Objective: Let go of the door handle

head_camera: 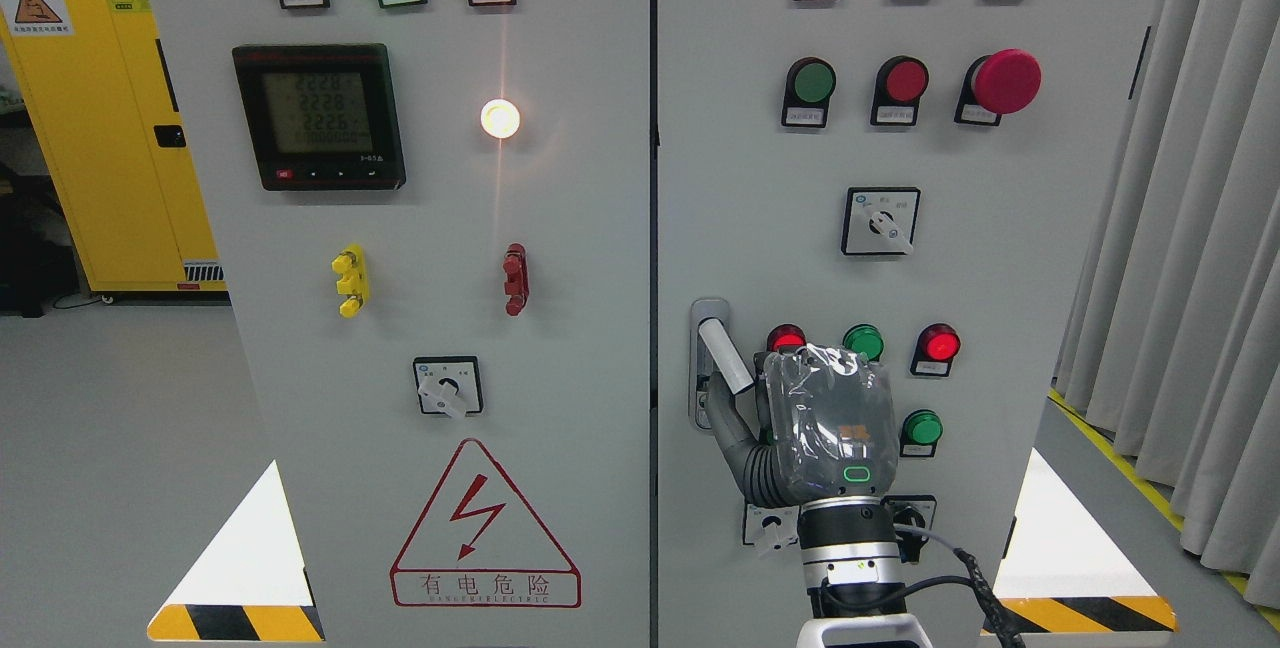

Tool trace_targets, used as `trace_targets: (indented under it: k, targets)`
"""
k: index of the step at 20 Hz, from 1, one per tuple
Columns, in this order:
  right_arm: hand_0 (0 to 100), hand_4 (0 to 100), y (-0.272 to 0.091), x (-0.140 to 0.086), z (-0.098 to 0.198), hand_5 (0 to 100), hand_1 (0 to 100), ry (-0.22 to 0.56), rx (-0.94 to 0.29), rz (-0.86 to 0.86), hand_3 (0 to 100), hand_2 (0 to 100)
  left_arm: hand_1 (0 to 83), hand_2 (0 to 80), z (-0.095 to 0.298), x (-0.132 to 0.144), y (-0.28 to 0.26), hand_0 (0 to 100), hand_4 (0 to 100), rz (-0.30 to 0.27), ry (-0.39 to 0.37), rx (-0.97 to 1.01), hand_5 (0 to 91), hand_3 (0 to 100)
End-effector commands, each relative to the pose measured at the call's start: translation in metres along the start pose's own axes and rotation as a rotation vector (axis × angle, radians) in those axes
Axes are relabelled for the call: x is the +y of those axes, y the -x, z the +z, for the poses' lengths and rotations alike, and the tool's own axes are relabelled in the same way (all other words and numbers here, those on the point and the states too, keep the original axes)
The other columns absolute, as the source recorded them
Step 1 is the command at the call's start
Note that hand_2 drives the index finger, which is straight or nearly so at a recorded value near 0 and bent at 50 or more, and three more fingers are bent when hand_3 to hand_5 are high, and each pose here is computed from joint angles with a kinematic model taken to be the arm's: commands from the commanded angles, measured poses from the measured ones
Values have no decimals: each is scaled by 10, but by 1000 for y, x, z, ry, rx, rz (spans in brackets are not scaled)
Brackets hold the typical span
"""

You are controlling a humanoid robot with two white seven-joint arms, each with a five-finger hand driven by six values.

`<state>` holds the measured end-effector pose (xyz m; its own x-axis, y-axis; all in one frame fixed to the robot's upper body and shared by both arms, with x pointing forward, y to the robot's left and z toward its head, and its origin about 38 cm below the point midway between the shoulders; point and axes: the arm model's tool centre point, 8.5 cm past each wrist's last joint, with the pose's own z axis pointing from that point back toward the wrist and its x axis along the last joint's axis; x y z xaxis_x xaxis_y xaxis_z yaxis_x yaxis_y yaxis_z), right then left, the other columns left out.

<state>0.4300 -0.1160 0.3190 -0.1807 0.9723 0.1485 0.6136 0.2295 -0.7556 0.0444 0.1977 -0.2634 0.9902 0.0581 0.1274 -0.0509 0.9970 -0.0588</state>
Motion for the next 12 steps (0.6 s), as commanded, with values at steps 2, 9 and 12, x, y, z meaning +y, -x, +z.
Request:
trace_targets:
  k: [2,9,12]
  targets:
    - [705,1000,4,-1,1,1000,408,1,9,1,1000,1000,556,0,0,0,0,120,0,0,0,1,0,0]
    - [703,1000,3,-2,1,1000,407,6,8,0,1000,1000,556,0,0,0,0,120,0,0,0,1,0,0]
    - [703,1000,4,-4,0,1000,406,9,9,-1,1000,1000,556,0,0,0,0,120,0,0,0,1,0,0]
